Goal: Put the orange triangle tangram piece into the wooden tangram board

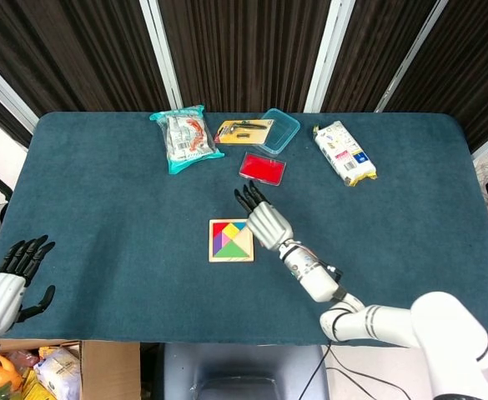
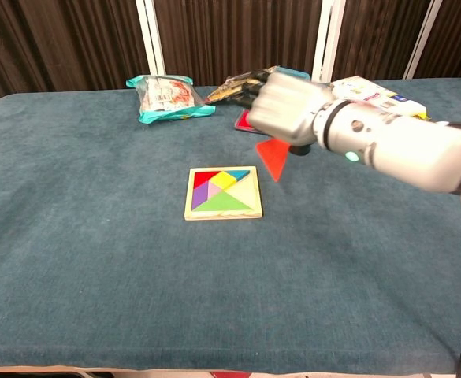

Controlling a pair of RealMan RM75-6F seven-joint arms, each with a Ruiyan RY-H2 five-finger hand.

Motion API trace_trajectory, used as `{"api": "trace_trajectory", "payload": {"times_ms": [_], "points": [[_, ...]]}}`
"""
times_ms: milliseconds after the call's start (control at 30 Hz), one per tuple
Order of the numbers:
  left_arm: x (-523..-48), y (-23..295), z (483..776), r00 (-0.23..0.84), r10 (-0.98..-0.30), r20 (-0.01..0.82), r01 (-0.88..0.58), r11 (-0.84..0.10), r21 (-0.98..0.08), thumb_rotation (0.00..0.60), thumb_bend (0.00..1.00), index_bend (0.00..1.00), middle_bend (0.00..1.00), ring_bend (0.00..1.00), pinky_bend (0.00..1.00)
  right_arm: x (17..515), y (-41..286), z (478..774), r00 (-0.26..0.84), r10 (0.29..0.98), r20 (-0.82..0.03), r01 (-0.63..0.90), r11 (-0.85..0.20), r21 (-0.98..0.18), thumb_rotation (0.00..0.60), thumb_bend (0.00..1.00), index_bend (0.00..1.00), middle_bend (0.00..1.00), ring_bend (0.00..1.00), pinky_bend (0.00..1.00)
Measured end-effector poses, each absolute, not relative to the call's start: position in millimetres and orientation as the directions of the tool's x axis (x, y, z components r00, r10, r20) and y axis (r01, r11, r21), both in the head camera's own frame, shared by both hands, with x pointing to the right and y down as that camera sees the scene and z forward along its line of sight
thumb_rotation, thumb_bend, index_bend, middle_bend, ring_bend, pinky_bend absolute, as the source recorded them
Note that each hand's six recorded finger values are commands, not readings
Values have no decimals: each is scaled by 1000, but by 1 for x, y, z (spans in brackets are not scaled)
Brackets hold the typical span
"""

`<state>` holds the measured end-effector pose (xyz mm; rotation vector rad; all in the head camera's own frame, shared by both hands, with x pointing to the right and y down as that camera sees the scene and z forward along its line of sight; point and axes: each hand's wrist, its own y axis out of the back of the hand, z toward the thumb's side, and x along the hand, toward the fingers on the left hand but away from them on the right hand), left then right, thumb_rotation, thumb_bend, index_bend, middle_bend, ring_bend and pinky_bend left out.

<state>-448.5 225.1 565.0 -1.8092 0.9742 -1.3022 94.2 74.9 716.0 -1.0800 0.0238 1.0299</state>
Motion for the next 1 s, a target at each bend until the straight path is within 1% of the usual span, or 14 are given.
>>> {"api": "trace_trajectory", "payload": {"times_ms": [167, 367, 633, 1000], "points": [[-444, 225, 570, 227, -862, 453, -169, -493, -853, 600, 480, 0, 0, 0, 48, 64, 80, 728, 635, 627, -452, -666, 147, -732, 600, 424, 696, 0, 0, 38], [-446, 224, 569, 218, -866, 450, -170, -488, -856, 600, 480, 0, 0, 0, 48, 44, 79, 738, 678, 587, -441, -648, 195, -736, 600, 424, 697, 0, 0, 49], [-447, 225, 567, 218, -868, 447, -176, -485, -856, 600, 480, 0, 0, 0, 47, 45, 84, 743, 693, 569, -442, -646, 217, -732, 600, 424, 697, 0, 0, 55], [-447, 225, 567, 217, -868, 447, -173, -485, -857, 600, 481, 0, 0, 0, 48, 50, 91, 749, 685, 566, -460, -665, 227, -711, 600, 424, 697, 0, 0, 73]]}}
